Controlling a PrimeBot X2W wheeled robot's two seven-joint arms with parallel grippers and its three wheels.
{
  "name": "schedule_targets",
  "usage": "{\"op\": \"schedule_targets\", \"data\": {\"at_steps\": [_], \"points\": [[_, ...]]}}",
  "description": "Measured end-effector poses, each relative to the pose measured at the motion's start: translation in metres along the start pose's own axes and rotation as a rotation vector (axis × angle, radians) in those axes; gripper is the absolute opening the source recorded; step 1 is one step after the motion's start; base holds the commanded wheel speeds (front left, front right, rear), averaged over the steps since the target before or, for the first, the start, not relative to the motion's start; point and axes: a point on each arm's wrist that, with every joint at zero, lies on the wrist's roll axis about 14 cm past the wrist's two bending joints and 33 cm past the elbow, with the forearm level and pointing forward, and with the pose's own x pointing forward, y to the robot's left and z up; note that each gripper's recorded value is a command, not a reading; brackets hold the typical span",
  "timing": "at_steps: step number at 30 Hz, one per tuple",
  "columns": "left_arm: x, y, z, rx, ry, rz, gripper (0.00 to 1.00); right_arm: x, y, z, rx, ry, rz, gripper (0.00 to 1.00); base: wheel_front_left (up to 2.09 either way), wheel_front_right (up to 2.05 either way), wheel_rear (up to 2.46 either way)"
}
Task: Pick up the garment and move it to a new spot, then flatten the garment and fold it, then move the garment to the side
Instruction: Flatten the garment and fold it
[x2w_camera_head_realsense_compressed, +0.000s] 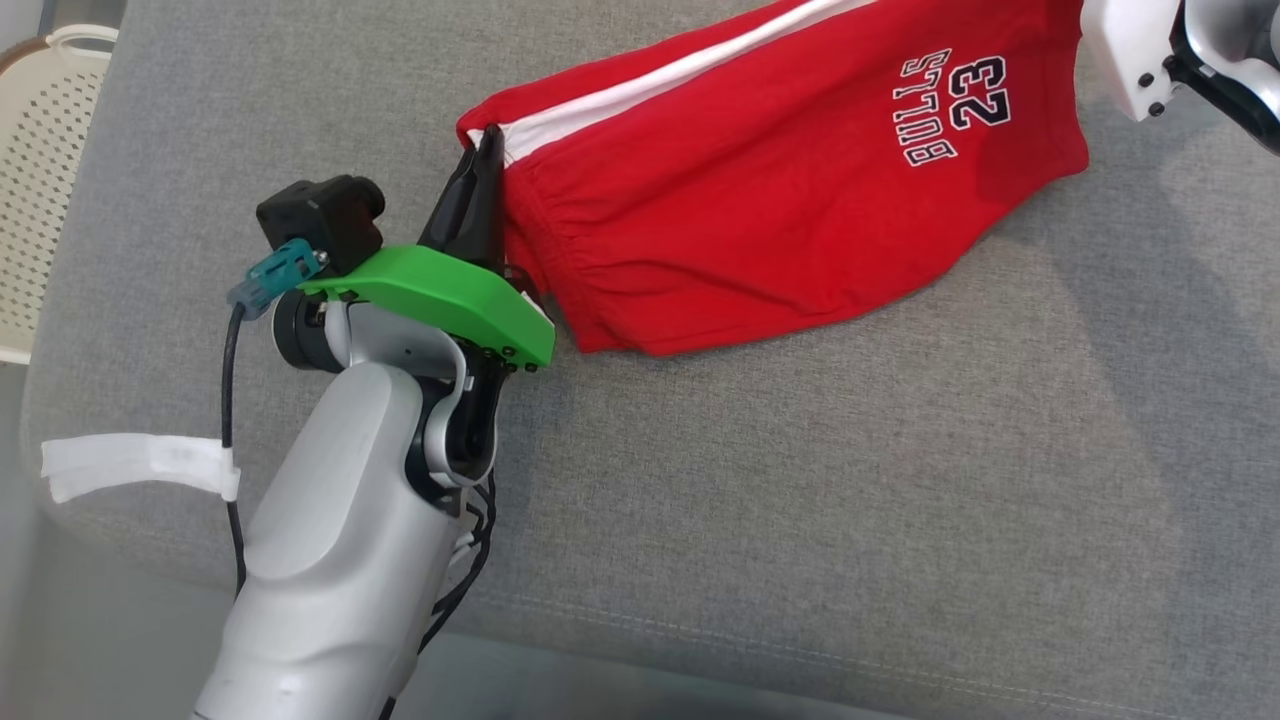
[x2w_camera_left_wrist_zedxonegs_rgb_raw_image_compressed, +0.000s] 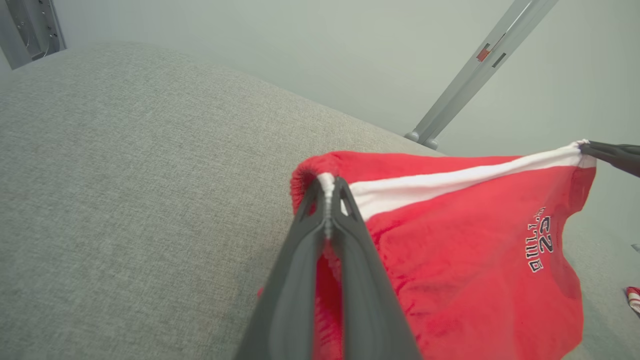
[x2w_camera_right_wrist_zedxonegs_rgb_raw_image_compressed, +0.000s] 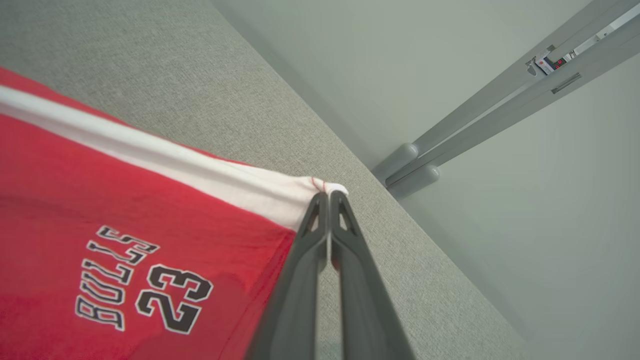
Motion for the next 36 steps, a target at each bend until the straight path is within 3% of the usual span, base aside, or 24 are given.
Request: {"op": "schedule_targets", "data": {"at_steps": [6, 7, 8, 9, 18, 25, 36], "points": [[0.009, 0.004, -0.005, 0.003, 0.009, 0.014, 0.0, 0.018, 0.005, -0.011, 0.031, 0.022, 0.011, 0.0, 0.0, 0.0, 0.0], [0.011, 0.005, -0.006, 0.0, 0.011, 0.016, 0.01, 0.02, 0.007, -0.012, 0.033, 0.019, 0.013, 0.08, 0.0, 0.0, 0.0], [0.012, 0.004, -0.008, 0.001, 0.014, 0.015, 0.42, 0.023, 0.009, -0.014, 0.033, 0.019, 0.015, 0.61, 0.0, 0.0, 0.0], [0.013, 0.006, -0.009, 0.003, 0.015, 0.02, 1.0, 0.025, 0.011, -0.015, 0.034, 0.017, 0.02, 1.0, 0.0, 0.0, 0.0], [0.018, 0.015, -0.002, 0.022, -0.034, 0.064, 1.0, 0.034, 0.012, -0.006, 0.077, -0.05, 0.01, 1.0, 0.0, 0.0, 0.0], [0.012, 0.021, 0.025, 0.041, -0.132, 0.087, 1.0, 0.017, -0.007, 0.012, 0.16, -0.141, -0.054, 1.0, 0.0, 0.0, 0.0], [-0.057, 0.03, 0.076, 0.013, -0.359, 0.113, 1.0, -0.027, 0.002, -0.015, 0.286, -0.162, -0.109, 1.0, 0.0, 0.0, 0.0]]}}
